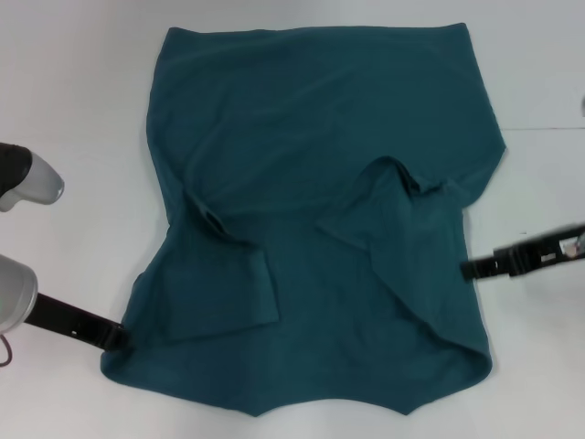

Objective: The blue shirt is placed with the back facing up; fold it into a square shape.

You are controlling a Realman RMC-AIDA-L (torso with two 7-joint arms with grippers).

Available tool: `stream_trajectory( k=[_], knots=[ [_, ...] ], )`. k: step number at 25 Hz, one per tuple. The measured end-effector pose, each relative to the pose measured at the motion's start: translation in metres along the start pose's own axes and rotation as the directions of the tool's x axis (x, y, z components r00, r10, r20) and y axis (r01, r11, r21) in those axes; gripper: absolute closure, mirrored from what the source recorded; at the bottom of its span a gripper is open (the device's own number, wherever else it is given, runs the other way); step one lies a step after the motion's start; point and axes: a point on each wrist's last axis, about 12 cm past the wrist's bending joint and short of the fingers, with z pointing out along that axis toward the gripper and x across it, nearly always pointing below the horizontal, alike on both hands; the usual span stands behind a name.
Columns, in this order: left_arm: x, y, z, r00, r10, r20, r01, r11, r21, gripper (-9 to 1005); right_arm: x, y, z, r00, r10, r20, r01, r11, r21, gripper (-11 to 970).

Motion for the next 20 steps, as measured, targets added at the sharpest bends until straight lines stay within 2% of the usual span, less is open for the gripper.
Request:
stream_trajectory(
  k=[9, 20],
  knots=[
    [0.002, 0.001, -0.001, 1.0, 0.008, 0.004, -0.008, 1.0, -0.005, 949, 0.016, 0.008, 0.004, 0.991, 0.047, -0.124, -0.051, 0.998, -0.029, 347],
    [0.005, 0.002, 0.0, 1.0, 0.017, 0.01, -0.017, 1.0, 0.0, 949, 0.042, 0.004, 0.01, 0.98, 0.103, -0.169, -0.106, 0.994, -0.006, 351]
  ],
)
